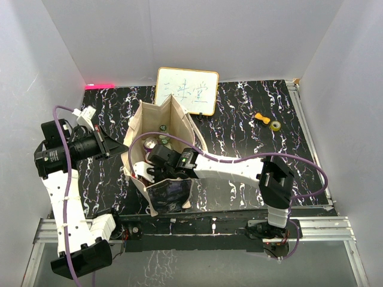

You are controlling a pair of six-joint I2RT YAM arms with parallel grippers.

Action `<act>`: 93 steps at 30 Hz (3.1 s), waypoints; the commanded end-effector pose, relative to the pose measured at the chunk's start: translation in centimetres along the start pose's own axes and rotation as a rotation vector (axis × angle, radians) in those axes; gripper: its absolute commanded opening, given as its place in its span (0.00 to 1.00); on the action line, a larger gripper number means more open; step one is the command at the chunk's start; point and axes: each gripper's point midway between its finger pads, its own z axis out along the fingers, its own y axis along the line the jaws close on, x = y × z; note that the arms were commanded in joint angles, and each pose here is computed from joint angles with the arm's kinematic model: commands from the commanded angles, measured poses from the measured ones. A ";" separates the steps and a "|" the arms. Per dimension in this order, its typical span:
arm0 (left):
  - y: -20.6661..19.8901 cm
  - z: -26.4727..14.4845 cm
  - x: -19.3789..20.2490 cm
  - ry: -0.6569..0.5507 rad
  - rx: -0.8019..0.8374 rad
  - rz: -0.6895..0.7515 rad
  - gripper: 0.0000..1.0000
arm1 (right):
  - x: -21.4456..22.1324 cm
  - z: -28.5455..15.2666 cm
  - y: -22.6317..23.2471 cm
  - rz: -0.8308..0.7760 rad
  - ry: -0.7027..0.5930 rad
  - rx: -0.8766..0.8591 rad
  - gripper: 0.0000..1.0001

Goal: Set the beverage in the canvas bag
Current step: Place the drink in the canvas bag, then reset both arms

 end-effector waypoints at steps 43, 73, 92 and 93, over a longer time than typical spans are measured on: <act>-1.5 -0.2 1.5 -0.062 0.132 0.218 0.00 | -7.5 -10.1 0.7 -0.012 -0.343 -0.162 0.91; -1.7 -1.2 -2.4 -0.202 0.017 0.393 0.80 | -15.6 -29.3 -12.6 0.124 -0.787 0.624 0.93; 1.9 -11.9 -13.3 -0.518 -0.774 0.618 0.97 | 0.1 -45.8 -24.5 0.575 -0.795 1.362 0.99; 1.6 -11.8 -13.4 -0.535 -0.758 0.626 0.97 | 0.4 -46.0 -24.6 0.574 -0.791 1.371 0.99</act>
